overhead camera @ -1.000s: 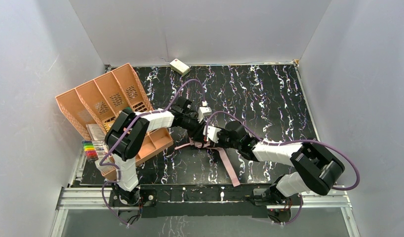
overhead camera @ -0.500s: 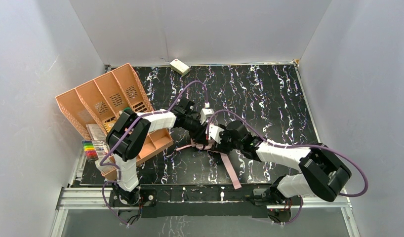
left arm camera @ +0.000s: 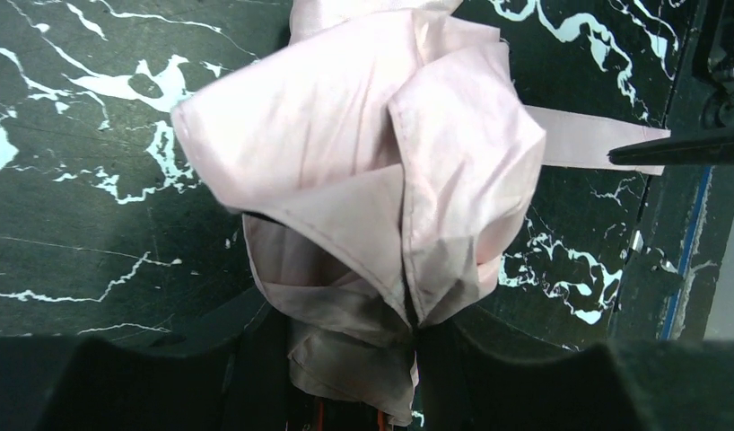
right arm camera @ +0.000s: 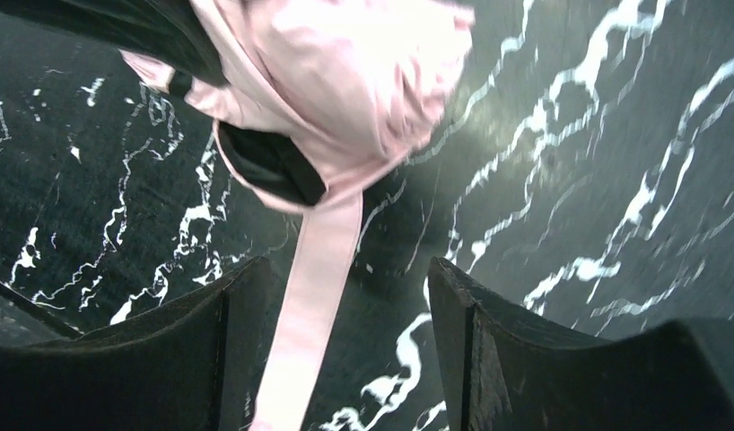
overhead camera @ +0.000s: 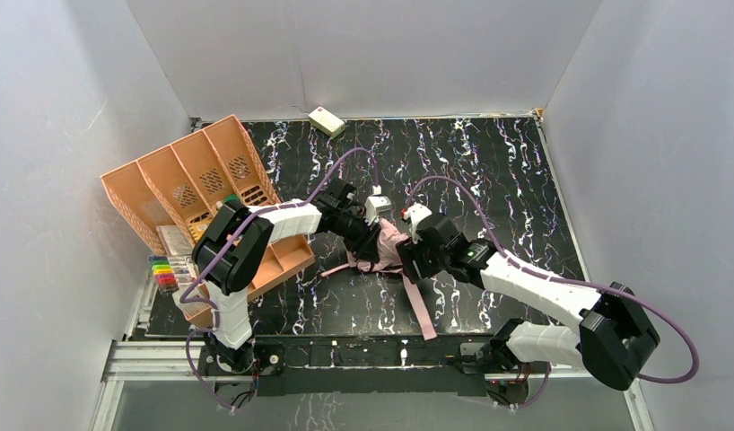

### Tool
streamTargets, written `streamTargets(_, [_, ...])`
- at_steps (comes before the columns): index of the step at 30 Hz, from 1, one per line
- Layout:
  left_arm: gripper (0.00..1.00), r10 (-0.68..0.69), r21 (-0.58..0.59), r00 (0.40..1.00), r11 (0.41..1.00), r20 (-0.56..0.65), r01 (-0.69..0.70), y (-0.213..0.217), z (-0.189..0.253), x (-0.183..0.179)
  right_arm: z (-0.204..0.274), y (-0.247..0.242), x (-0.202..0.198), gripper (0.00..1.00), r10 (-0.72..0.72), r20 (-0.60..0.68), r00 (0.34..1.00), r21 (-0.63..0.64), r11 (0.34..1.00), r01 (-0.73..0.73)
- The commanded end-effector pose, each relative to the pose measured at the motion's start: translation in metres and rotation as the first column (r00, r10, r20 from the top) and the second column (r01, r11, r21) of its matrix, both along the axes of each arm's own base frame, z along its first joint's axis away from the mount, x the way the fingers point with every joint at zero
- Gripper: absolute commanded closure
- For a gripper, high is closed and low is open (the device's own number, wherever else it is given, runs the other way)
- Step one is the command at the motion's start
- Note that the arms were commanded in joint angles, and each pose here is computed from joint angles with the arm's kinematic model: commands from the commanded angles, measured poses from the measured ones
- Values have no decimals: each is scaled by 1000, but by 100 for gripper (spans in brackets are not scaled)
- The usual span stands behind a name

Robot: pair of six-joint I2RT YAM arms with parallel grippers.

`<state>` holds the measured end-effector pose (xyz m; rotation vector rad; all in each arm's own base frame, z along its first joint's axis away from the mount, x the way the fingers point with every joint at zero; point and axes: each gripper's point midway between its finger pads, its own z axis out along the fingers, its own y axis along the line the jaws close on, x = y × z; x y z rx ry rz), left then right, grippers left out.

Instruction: Put away the umbrella

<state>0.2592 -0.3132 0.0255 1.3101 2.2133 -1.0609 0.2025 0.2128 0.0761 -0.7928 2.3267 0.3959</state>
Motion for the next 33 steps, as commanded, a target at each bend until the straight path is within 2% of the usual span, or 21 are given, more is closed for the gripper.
streamTargets(1, [100,143,269,988,951,59,-154,47,-47,13,-8,-24,-17,28,-281,-165,946,-48,960,277])
streamTargets(8, [100,160,299,986,940,43,-166,47,-52,18,-36,-16,-31,30,-288,-272,918,-85,958,275])
streamTargets(16, [100,170,298,984,938,51,-177,47,-50,24,-51,-18,-41,32,-293,-296,909,-162,954,254])
streamTargets(25, [100,180,302,982,935,59,-189,47,-50,28,-65,-45,-50,40,-413,-262,872,-337,886,318])
streamTargets(33, [100,200,311,977,926,75,-213,48,-50,37,-77,-43,-63,43,-403,-265,876,-415,868,274])
